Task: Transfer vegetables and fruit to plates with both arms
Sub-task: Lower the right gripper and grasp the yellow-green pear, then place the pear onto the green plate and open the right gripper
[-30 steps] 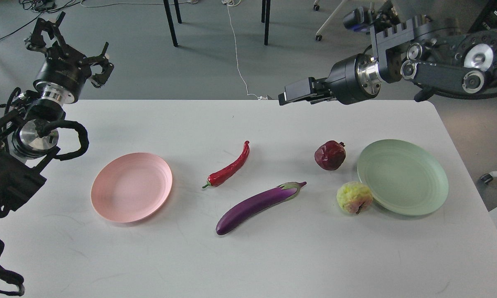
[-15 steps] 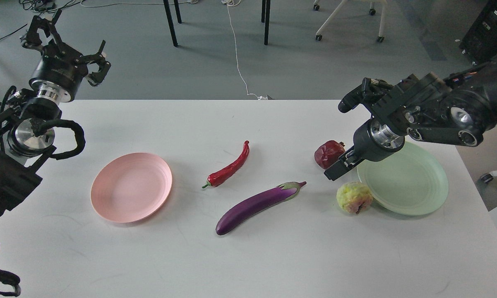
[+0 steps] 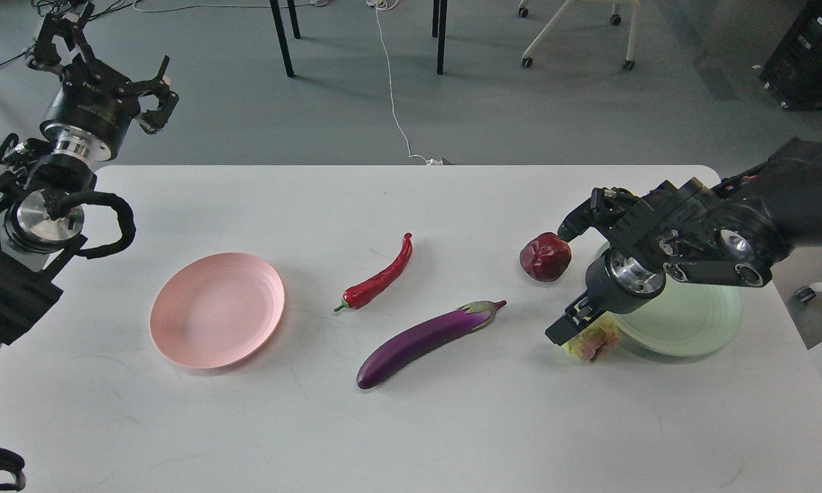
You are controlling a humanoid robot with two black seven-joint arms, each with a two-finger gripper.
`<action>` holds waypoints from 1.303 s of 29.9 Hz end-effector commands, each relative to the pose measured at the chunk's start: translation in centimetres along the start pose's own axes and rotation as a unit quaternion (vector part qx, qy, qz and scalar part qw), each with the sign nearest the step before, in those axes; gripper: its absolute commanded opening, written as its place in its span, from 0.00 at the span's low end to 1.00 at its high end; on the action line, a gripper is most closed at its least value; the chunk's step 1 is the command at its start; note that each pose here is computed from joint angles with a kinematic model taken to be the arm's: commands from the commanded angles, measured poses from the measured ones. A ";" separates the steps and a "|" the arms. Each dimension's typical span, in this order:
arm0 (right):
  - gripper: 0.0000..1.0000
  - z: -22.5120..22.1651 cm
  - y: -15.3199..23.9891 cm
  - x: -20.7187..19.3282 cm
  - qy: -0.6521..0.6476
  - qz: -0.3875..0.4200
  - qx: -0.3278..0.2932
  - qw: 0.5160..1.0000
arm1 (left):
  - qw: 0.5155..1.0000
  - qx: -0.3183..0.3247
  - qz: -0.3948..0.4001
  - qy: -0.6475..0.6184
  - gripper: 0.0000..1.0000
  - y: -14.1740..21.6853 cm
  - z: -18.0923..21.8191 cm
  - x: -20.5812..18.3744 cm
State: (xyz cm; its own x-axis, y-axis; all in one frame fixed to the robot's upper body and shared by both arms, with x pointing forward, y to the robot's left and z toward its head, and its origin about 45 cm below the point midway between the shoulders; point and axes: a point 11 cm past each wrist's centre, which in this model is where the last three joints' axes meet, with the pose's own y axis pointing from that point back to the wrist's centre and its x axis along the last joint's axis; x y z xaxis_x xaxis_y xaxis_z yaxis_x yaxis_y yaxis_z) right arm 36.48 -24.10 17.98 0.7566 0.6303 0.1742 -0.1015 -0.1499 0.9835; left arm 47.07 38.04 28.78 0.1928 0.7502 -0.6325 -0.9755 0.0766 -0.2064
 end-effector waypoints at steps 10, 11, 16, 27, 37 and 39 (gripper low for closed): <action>0.58 -0.9 0.2 0.5 0.023 -0.008 -0.001 1.000 | 1.000 -0.003 0.009 -0.011 0.98 0.4 0.9 0.8; 0.55 -1.0 0.5 0.7 0.028 -0.008 -0.002 1.000 | 1.000 -0.004 0.010 -0.013 0.98 0.4 1.1 0.9; 0.43 -1.6 2.2 2.0 0.039 0.005 -0.004 0.999 | 1.000 -0.005 0.011 -0.015 0.98 0.4 1.3 1.0; 0.46 5.3 6.9 0.3 0.004 0.039 -0.077 0.996 | 1.000 -0.003 0.013 -0.024 0.98 0.6 1.9 1.2; 0.87 9.1 3.9 -4.6 -0.053 0.033 -0.086 0.994 | 1.000 0.001 0.013 -0.027 0.98 0.7 1.9 1.3; 0.93 9.0 4.0 -4.4 -0.051 0.038 -0.085 0.994 | 1.000 0.001 0.012 -0.027 0.98 0.7 1.9 1.3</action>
State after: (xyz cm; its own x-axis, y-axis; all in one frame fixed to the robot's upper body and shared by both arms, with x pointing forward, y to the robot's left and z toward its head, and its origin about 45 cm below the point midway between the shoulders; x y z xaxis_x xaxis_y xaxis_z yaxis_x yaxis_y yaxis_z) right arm 38.46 -34.51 20.70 0.8078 0.5395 0.2375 -0.2520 -0.0482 0.9665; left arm 46.49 40.28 29.26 0.1634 0.7853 -0.5972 -0.9799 0.0590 -0.1905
